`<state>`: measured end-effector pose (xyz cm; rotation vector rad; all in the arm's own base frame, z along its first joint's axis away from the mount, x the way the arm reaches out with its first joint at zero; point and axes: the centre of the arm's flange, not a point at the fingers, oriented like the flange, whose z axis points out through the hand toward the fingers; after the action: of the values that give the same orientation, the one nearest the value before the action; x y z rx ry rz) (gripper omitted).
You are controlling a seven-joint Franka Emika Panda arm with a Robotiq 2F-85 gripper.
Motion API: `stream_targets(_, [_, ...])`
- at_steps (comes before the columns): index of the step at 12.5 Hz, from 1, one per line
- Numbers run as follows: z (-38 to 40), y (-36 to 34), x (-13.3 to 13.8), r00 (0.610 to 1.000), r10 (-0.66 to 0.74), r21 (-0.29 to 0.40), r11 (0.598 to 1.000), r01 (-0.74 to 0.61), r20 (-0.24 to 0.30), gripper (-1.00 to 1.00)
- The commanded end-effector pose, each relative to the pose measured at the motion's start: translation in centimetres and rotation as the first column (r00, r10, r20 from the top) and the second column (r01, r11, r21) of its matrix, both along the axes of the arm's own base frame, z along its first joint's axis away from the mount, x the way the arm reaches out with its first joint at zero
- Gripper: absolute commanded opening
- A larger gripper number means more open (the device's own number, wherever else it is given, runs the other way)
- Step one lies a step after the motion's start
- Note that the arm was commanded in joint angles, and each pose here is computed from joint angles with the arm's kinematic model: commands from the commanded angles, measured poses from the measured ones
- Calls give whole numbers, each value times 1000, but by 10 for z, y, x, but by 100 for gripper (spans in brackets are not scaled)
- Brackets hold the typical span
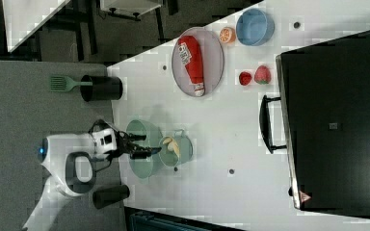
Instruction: Pick Banana and place it in mug.
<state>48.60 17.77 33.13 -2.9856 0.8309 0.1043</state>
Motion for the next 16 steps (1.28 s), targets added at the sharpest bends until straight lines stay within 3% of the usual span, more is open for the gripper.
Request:
stream_targets(1, [78, -85, 29, 970, -218, 33, 976, 216, 104, 100])
stream_targets(4, [153, -166, 34, 948, -286, 25, 958, 286, 139, 100])
stream_targets(6, [197, -200, 22, 937, -335, 24, 942, 335, 94, 100])
stream_targets(8, [239, -216, 18, 932, -354, 17, 935, 353, 82, 100])
stream_targets(10, [261, -222, 11, 938, -343, -47, 937, 345, 47, 100])
stream_targets(12, [273, -222, 5, 940, -341, -64, 938, 341, 19, 100])
stream_targets(16, [273, -230, 3, 935, -354, -64, 933, 354, 11, 100])
